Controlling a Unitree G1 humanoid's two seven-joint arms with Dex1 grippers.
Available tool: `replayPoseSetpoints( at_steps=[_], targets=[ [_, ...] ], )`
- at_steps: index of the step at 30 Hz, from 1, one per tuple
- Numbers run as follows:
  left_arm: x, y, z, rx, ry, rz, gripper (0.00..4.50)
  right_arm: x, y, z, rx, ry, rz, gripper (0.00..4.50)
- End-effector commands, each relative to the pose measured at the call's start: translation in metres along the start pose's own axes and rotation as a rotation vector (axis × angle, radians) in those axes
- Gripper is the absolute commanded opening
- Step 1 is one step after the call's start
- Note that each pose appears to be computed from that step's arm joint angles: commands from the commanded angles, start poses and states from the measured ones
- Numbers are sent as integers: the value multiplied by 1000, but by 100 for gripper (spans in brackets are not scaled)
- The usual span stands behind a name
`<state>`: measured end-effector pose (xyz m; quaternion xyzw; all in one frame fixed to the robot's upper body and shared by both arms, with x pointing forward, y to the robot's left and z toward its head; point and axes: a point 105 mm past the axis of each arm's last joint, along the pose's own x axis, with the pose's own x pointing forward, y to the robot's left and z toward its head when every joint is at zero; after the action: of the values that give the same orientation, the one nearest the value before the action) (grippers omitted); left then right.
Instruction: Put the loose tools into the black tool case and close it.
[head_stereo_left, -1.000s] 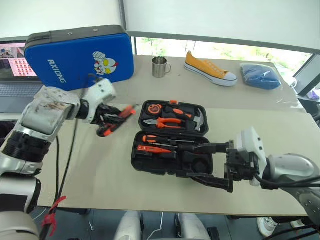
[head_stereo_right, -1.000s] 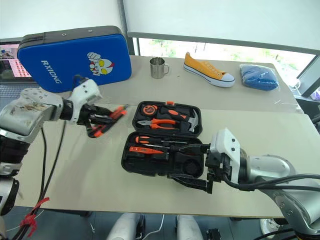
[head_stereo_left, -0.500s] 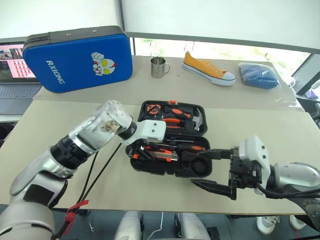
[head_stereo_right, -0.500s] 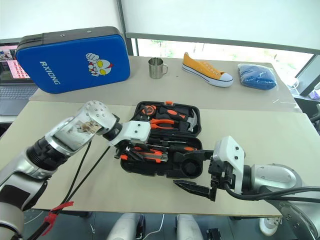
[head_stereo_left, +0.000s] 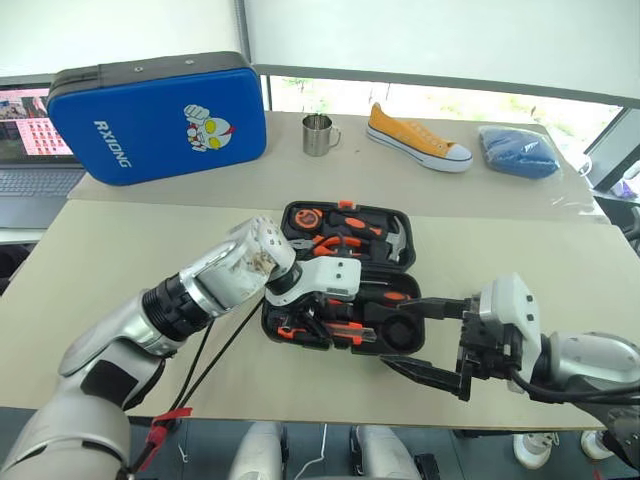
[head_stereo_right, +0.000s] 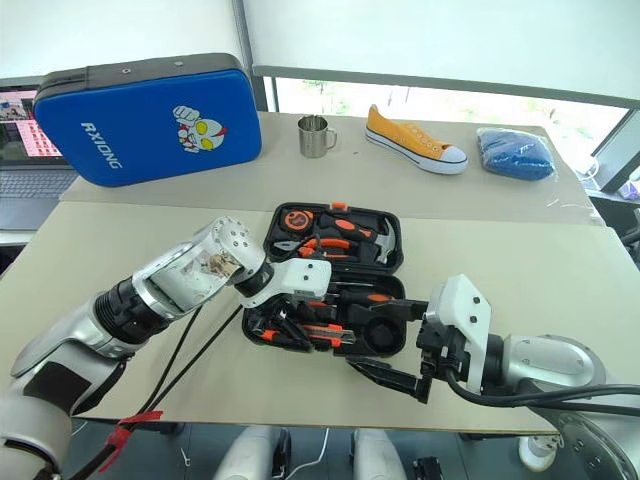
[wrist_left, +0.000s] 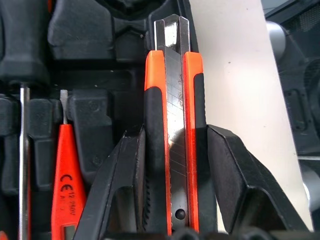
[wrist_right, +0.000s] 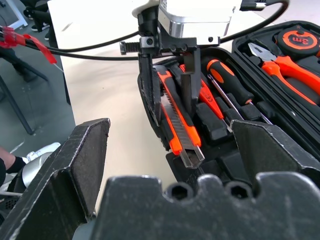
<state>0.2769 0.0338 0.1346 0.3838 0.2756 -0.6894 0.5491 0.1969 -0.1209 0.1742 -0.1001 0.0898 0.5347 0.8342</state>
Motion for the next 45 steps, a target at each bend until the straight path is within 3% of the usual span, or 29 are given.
replayPoseSetpoints(
  at_steps=[1,3,5,11,16,19,28,29,45],
  targets=[
    [2,7,-16,-9,71,42,141,-1,2,9,-31,-32,1,450],
    [1,3,-16,-43,55,23,141,-1,1,9,-32,-30,0,450],
    [-1,0,-13,-72,34,-1,241,-1,0,9,-31,-30,-1,450],
    [-26,6,5,-176,-54,8,444,0,-2,9,-33,-31,5,450],
    [-48,18,12,-162,-132,86,444,0,-4,8,-35,-28,6,450],
    [-55,16,3,-112,-137,97,370,-1,-5,8,-35,-27,4,450],
    [-36,-4,-17,-72,-123,5,22,-2,-5,6,-34,-16,6,450],
    [-34,-6,-16,-59,-126,-5,4,-3,-5,6,-34,-14,6,450],
    [-11,-7,-30,20,-32,-17,4,-3,-5,10,-30,-25,-15,450]
  ],
)
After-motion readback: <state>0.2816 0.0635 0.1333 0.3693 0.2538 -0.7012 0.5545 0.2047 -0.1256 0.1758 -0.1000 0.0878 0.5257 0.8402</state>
